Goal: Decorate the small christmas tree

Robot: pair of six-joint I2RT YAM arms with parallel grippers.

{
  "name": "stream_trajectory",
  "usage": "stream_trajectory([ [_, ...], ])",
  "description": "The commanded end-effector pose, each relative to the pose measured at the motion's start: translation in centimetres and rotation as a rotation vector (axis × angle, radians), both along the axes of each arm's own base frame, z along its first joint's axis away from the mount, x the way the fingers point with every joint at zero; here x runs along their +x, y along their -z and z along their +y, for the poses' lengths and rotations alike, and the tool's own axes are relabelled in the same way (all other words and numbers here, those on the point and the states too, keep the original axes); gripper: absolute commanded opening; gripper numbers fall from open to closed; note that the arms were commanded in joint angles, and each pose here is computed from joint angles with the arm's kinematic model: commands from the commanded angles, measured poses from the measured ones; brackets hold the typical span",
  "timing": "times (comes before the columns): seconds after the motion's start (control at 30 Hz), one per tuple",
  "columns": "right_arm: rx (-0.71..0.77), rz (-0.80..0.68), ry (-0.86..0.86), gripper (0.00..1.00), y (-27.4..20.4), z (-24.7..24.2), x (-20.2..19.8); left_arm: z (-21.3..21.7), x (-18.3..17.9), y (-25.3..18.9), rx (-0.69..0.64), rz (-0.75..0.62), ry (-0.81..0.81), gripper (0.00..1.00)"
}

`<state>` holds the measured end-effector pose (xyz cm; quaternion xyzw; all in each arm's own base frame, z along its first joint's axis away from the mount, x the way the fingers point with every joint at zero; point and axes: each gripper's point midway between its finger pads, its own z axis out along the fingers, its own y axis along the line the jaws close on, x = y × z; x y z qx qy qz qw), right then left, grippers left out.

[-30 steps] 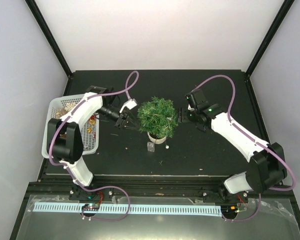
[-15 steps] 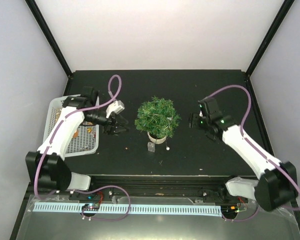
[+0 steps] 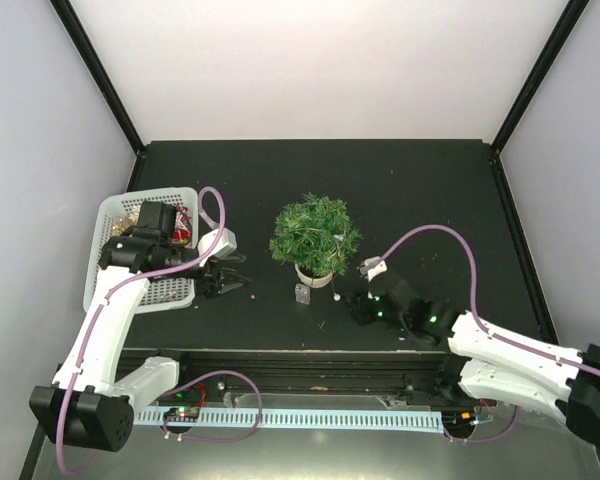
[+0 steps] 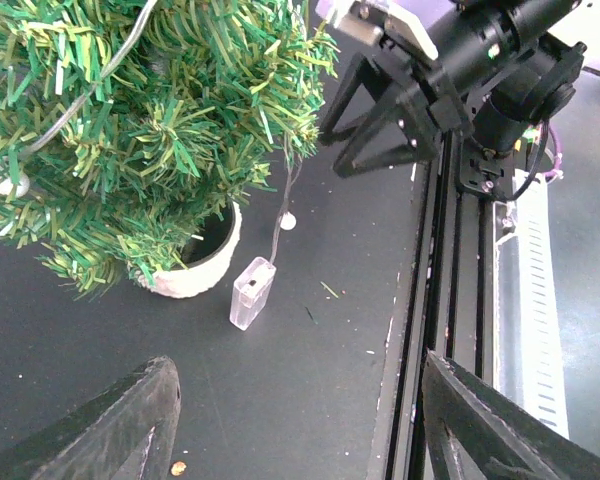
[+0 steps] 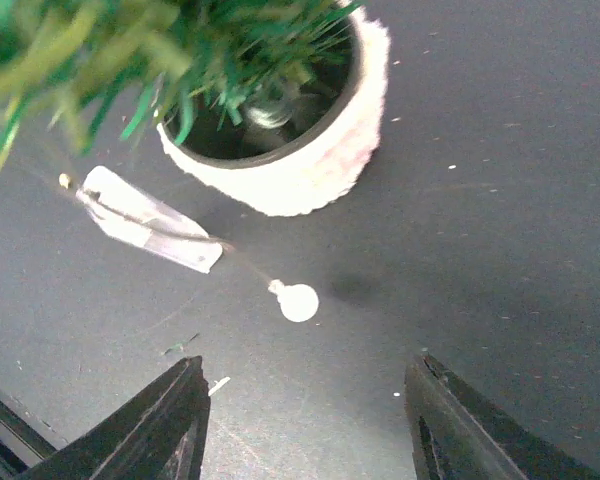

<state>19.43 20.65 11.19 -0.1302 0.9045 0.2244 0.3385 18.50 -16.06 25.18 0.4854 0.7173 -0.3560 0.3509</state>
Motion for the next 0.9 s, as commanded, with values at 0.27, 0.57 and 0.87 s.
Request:
stream_trajectory([
  [0.27, 0.016, -0.311, -0.015, 0.71, -0.7, 1.0, -0.6, -0.2, -1.4, -1.3, -0.046, -0.115, 0.022, 0.69],
  [0.57, 0.162, -0.531, -0.044, 0.89, -2.1, 0.2, -0.9, -0.4, -0.9, -1.9, -0.082, -0.121, 0.005, 0.71],
  [0.87, 0.046, -0.502, -0.082, 0.81, 0.3, 3.7, -0.4, -0.5, -1.5, -2.3, -0.109, -0.142, 0.009, 0.72],
])
